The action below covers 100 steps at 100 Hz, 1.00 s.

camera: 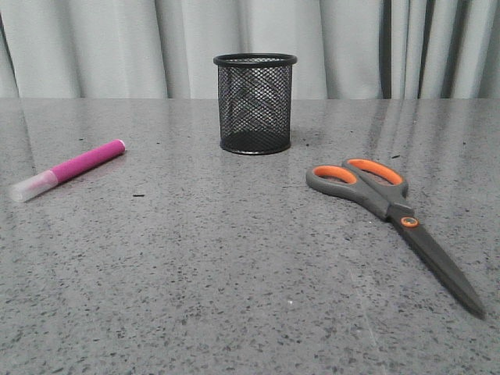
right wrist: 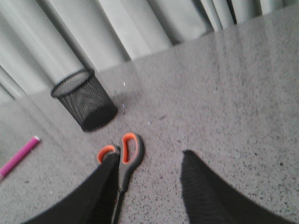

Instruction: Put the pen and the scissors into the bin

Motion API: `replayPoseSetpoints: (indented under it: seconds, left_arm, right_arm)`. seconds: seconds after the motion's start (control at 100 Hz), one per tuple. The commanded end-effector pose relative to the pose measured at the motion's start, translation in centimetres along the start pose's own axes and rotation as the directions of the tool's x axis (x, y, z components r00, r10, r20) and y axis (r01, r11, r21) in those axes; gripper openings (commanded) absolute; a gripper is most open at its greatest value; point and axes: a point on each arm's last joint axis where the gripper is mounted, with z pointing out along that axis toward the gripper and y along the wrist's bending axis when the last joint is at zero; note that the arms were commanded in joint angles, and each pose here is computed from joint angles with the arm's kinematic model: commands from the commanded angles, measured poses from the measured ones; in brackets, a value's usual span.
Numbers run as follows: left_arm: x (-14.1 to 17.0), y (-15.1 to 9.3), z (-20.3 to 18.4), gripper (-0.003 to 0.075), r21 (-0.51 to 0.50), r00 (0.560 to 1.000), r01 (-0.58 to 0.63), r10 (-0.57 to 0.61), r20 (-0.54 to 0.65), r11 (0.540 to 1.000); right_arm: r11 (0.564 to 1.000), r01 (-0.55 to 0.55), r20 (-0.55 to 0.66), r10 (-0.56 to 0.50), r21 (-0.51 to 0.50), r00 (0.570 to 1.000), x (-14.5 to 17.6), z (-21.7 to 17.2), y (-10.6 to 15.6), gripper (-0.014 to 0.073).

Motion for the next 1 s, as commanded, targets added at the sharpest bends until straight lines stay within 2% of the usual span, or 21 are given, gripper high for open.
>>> replayPoseSetpoints:
  seconds: [0.0,0.1,0.25,0.45,0.62,0.69,0.73,0.92,0.99]
  left_arm:
    - [-3.3,-0.3,1.8,0.0333,0.011,0.993,-0.077,0.078,-0.092,0.997]
    - [-4.7,-0.6,4.7,0.0333,0.039,0.956,-0.066,0.074,-0.283,0.997]
    - [-5.7,-1.3,9.9,0.0333,0.105,0.857,-0.04,0.088,-0.508,0.994]
    - [-5.3,-3.4,17.0,0.0333,0.194,0.716,-0.011,0.144,-0.683,0.981]
    - [-2.8,-3.9,22.3,0.0333,0.166,0.596,0.031,0.115,-0.795,0.986]
    - [-1.9,-3.9,23.6,0.0333,0.161,0.568,0.027,0.117,-0.815,0.987]
    - [-1.6,-3.7,24.1,0.0332,0.157,0.566,0.016,0.12,-0.815,0.988]
    - [-0.8,-3.3,25.4,0.0333,0.146,0.589,-0.032,0.136,-0.797,0.989]
    - [-0.4,-3.2,25.8,0.0333,0.143,0.585,-0.031,0.135,-0.8,0.989]
  right_arm:
    - [1.0,0.026,0.018,-0.026,0.011,1.0,-2.2,0.6,0.6,0.0357]
    - [1.0,0.02,-0.016,-0.02,0.022,1.0,-2.9,1.3,0.7,0.0353]
    - [0.999,0.016,-0.047,-0.014,0.037,0.999,-3.1,2.2,0.6,0.0353]
    - [0.998,0.033,-0.059,-0.031,0.047,0.998,-3.0,2.3,0.5,0.0353]
    - [0.997,0.048,-0.085,-0.044,0.053,0.995,-2.8,2.3,0.4,0.0353]
    - [0.997,0.048,-0.105,-0.042,0.053,0.994,-2.6,2.2,0.4,0.0353]
    - [0.997,0.048,-0.118,-0.042,0.053,0.992,-2.5,2.2,0.4,0.0353]
    - [0.997,0.048,-0.154,-0.04,0.053,0.987,-2.2,2.2,0.4,0.0353]
    - [0.997,0.048,-0.15,-0.04,0.053,0.988,-2.2,2.2,0.4,0.0353]
